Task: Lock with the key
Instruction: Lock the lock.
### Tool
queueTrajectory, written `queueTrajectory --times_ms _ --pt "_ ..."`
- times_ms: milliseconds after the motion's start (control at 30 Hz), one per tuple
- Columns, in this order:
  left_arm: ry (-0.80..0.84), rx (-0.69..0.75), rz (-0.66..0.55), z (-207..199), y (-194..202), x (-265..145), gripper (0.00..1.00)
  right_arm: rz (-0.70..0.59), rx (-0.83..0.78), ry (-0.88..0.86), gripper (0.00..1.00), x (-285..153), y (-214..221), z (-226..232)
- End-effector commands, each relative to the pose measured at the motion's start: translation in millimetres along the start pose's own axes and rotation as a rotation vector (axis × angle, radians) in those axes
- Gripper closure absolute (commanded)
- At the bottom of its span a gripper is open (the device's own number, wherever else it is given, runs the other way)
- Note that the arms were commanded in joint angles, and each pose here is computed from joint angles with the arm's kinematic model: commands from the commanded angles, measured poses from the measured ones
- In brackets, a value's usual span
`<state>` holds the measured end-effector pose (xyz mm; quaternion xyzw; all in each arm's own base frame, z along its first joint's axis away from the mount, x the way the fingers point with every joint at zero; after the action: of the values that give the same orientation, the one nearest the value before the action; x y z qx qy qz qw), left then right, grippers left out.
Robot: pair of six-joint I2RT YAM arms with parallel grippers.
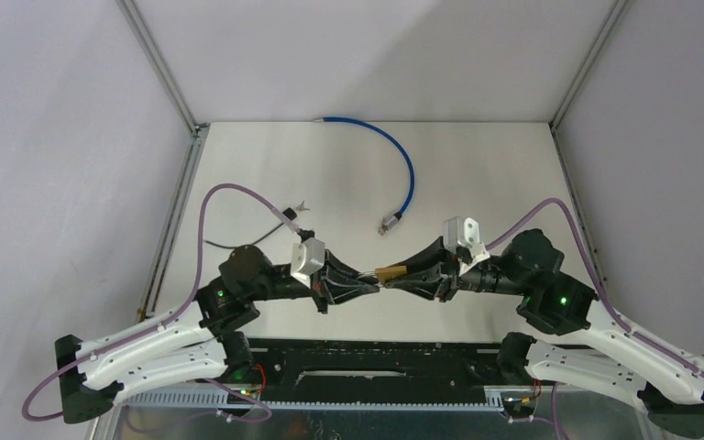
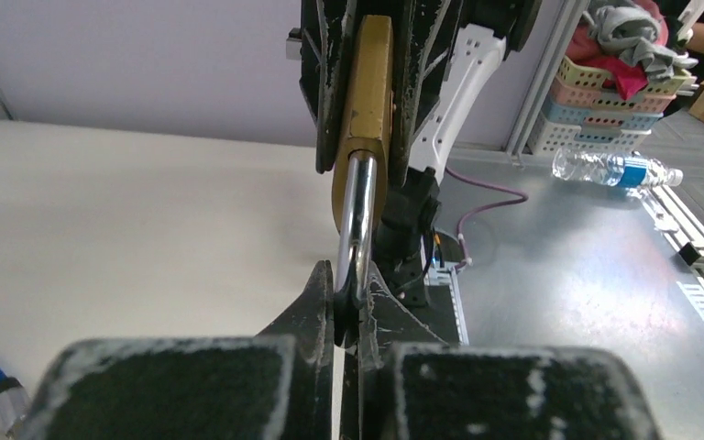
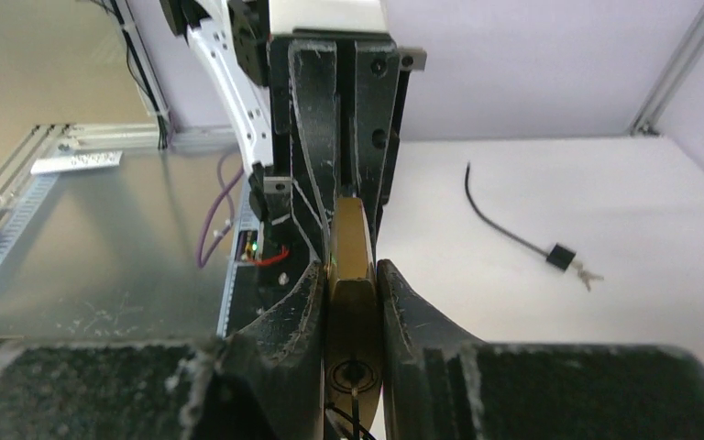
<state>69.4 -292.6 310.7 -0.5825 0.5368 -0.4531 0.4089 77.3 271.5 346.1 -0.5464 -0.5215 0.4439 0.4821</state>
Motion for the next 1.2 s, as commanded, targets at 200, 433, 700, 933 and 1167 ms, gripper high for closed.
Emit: queueTrajectory --times_ms 200,433,700,933,1167 --pt "0.160 0.088 -0.096 -34 -27 13 1.00 0.085 0.014 0.069 1.00 15 45 -20" --pt "0.116 0.076 -0.128 -28 -24 5 1.00 0.060 0.022 0.080 0.53 -7 31 -11" --pt "0.096 0.073 -0.168 -25 -27 -4 1.00 0.017 -0.020 0.109 0.30 -34 8 -4" --pt "0.074 0.080 -0.182 -22 -28 -13 1.00 0.015 -0.025 0.137 0.33 -55 3 1" --pt "0.096 0.094 -0.164 -25 -27 -18 1.00 0.026 -0.020 0.135 0.45 -55 5 0"
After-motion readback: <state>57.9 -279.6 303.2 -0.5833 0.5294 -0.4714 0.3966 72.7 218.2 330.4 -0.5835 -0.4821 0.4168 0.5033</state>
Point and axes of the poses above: each gripper's point midway between its finger pads, its own x axis out along the fingers, its own z axis along the line the jaws close on, y = z × x, the point moved 2 cm from there along -x, back along the fingers, and after that the axes turned 9 degrees about -x, right-handed, at the moved point
